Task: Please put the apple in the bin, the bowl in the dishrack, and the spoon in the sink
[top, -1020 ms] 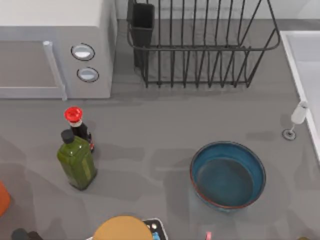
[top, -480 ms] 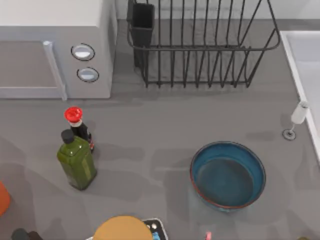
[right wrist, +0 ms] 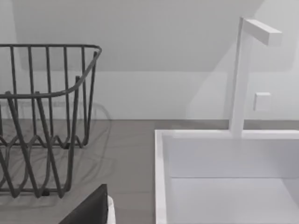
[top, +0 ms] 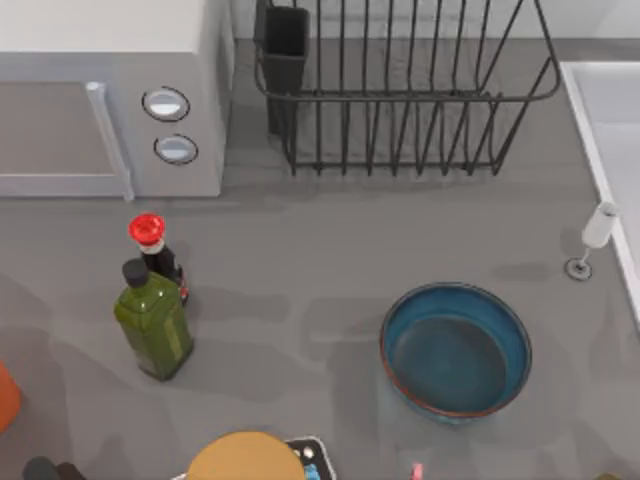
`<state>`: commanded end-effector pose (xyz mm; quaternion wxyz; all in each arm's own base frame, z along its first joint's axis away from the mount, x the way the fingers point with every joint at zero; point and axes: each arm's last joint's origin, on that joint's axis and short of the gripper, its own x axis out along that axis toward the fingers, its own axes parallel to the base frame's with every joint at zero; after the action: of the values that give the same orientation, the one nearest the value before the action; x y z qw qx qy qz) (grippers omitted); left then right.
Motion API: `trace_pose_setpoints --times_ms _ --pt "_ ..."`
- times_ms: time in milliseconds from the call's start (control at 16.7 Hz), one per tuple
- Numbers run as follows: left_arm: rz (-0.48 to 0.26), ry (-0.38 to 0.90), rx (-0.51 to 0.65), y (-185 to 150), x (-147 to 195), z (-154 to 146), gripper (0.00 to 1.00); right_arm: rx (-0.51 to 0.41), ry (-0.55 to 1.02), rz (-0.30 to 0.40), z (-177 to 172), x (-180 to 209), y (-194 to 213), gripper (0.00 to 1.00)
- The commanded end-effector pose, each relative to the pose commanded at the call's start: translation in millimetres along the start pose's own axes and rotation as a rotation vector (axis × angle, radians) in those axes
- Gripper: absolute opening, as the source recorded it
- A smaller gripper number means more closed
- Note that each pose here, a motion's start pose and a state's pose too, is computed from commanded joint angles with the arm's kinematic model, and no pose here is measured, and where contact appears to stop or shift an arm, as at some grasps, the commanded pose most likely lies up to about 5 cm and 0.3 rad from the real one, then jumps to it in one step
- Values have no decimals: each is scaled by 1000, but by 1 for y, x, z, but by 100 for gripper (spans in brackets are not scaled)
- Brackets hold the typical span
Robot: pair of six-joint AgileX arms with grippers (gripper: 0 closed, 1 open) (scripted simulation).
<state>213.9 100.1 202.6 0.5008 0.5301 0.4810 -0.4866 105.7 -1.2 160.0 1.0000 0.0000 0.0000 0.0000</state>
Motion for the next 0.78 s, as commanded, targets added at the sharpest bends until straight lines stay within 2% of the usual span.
trace_pose_setpoints --times_ms 300,420,600,780 --pt "32 3 -16 -1 -12 1 100 0 0 0 0 0 0 100" --pt "82 20 -53 -3 -16 6 100 0 0 0 0 0 0 100" --pt "212 48 -169 -12 -22 20 100 0 0 0 0 0 0 100" --pt "385 46 -360 -28 -24 38 100 0 0 0 0 0 0 100"
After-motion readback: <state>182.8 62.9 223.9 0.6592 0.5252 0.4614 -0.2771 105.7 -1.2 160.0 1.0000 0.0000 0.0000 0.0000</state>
